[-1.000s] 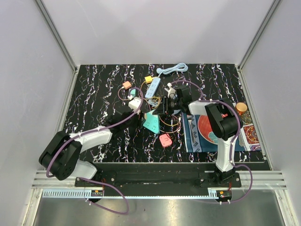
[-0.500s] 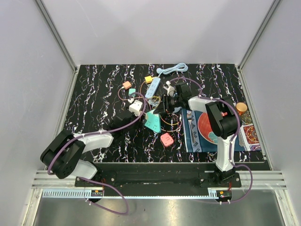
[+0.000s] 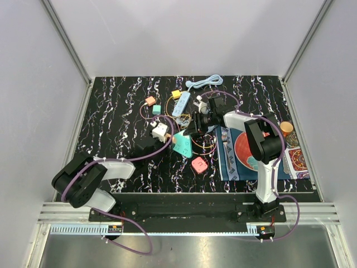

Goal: Insert the plug
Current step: Insert the plug into the socket, then press the plug into the socket.

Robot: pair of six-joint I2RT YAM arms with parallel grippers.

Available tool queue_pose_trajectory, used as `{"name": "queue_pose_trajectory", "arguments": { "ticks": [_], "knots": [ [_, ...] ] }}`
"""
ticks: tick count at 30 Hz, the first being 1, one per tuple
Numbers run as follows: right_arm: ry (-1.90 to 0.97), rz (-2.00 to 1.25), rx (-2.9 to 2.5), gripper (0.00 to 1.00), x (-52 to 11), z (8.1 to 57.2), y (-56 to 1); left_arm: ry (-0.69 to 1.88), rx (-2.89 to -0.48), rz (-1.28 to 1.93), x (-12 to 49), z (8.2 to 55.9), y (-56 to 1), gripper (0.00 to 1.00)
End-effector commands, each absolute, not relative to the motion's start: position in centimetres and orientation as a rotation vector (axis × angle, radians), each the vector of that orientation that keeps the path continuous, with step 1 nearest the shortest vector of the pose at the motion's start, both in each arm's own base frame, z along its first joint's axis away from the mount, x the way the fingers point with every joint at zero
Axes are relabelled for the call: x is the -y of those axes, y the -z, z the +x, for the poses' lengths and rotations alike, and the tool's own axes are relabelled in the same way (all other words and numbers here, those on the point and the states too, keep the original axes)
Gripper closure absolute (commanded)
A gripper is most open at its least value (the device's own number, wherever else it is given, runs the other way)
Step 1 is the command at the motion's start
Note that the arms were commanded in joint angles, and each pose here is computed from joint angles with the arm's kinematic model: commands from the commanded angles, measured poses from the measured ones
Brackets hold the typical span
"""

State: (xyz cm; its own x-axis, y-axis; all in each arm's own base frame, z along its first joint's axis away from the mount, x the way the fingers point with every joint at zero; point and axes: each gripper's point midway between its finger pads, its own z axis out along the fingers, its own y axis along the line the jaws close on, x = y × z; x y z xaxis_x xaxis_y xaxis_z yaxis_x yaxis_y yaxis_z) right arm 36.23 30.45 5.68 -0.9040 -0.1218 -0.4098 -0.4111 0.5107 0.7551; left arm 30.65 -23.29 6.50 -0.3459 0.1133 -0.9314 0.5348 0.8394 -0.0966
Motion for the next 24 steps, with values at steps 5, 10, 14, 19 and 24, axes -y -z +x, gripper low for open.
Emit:
{"name": "queue_pose_trajectory", "arguments": {
  "ticks": [5, 10, 14, 19, 24],
  "knots": [
    [-1.427, -0.554, -2.516, 0.91, -32.1, 32.5, -5.8, 0.596, -2.019, 0.523, 23.9, 26.5, -5.0, 0.50],
    [-1.423, -0.558, -2.522, 0.91, -32.0, 32.4, -5.5, 0.587, -1.990, 0.480, 23.9, 27.3, -8.1, 0.22],
    [-1.412, -0.569, -2.511, 0.91, -31.9, 32.4, -5.7, 0.563, -1.993, 0.440, 23.7, 27.8, -10.1, 0.05],
    [-1.389, -0.581, -2.506, 0.91, -31.7, 32.3, -5.6, 0.485, -2.084, 0.396, 22.5, 27.8, -10.3, 0.04],
    [-1.376, -0.591, -2.512, 0.91, -31.4, 32.0, -5.1, 0.436, -2.215, 0.372, 21.8, 27.1, -10.1, 0.08]
  ]
}}
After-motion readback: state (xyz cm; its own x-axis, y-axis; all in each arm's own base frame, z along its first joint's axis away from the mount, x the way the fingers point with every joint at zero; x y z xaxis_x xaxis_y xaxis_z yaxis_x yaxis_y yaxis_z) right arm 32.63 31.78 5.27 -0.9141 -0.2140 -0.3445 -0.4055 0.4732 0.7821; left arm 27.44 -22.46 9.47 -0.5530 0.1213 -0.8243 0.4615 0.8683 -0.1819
